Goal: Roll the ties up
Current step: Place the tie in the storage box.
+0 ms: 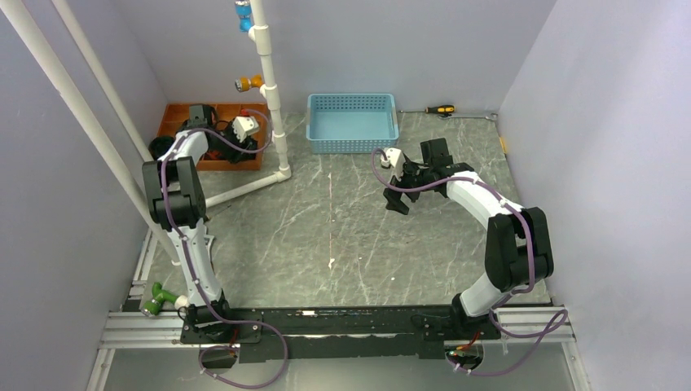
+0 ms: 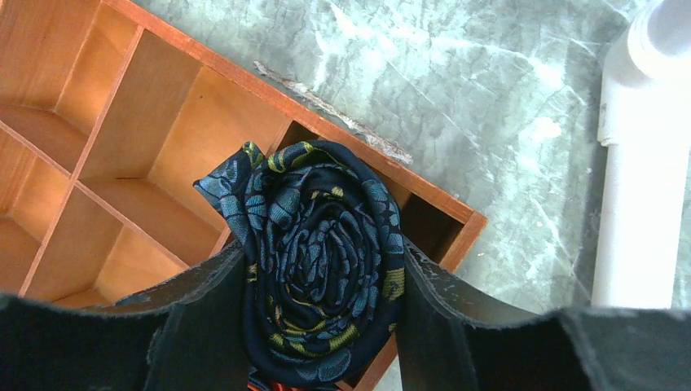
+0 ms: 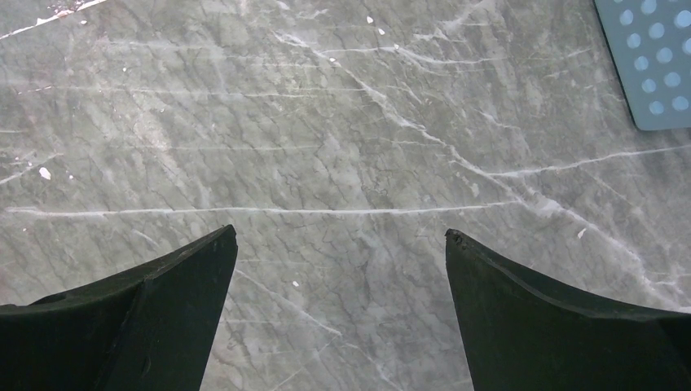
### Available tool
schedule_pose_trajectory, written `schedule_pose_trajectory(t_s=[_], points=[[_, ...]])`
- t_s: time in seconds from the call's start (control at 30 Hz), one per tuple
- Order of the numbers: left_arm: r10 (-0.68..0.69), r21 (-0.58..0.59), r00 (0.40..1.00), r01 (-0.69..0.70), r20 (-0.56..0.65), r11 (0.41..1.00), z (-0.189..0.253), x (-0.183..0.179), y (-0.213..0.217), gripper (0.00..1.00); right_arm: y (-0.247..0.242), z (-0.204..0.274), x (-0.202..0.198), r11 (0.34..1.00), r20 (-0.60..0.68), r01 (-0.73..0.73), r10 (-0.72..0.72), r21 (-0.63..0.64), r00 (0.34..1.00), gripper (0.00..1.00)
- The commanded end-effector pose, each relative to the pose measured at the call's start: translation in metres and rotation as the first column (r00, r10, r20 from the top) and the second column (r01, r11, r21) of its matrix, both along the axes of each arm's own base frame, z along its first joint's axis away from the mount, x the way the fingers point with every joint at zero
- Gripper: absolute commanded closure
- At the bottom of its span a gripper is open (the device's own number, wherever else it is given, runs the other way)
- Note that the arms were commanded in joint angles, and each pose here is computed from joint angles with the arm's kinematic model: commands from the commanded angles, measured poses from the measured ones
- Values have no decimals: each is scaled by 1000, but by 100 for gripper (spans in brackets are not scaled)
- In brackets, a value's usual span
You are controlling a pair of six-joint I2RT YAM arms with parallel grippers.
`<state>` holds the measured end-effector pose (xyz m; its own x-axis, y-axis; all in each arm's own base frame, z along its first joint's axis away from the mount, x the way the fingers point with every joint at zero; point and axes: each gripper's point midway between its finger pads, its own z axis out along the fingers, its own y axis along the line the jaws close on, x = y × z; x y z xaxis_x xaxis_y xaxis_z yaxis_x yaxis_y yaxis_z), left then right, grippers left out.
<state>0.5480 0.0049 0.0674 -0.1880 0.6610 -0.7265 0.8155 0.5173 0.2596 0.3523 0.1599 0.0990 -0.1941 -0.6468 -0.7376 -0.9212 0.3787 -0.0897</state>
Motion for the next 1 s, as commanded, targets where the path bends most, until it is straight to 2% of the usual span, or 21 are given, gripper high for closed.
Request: schedule_pose_trajectory(t_s=[0.0, 0.2, 0.47, 0.53, 0.97], points=[[-56, -31, 998, 56, -16, 998, 7, -4, -3, 65, 5, 17, 6, 999, 39, -32, 31, 23, 999, 0], [-33, -41, 999, 32, -33, 999, 7, -6, 6, 27, 4, 16, 6, 999, 37, -31, 31, 20, 999, 0], [-70, -71, 997, 68, -17, 995, 18, -10, 1, 9, 5, 17, 5, 999, 37, -39, 38, 21, 999, 0], [-80, -82, 997, 79, -10, 994, 24, -10, -1, 2, 5, 17, 5, 999, 39, -39, 39, 22, 998, 0], [-98, -124, 995, 98, 0, 987, 44, -20, -11, 1, 6, 16, 5, 999, 35, -38, 37, 26, 999, 0]])
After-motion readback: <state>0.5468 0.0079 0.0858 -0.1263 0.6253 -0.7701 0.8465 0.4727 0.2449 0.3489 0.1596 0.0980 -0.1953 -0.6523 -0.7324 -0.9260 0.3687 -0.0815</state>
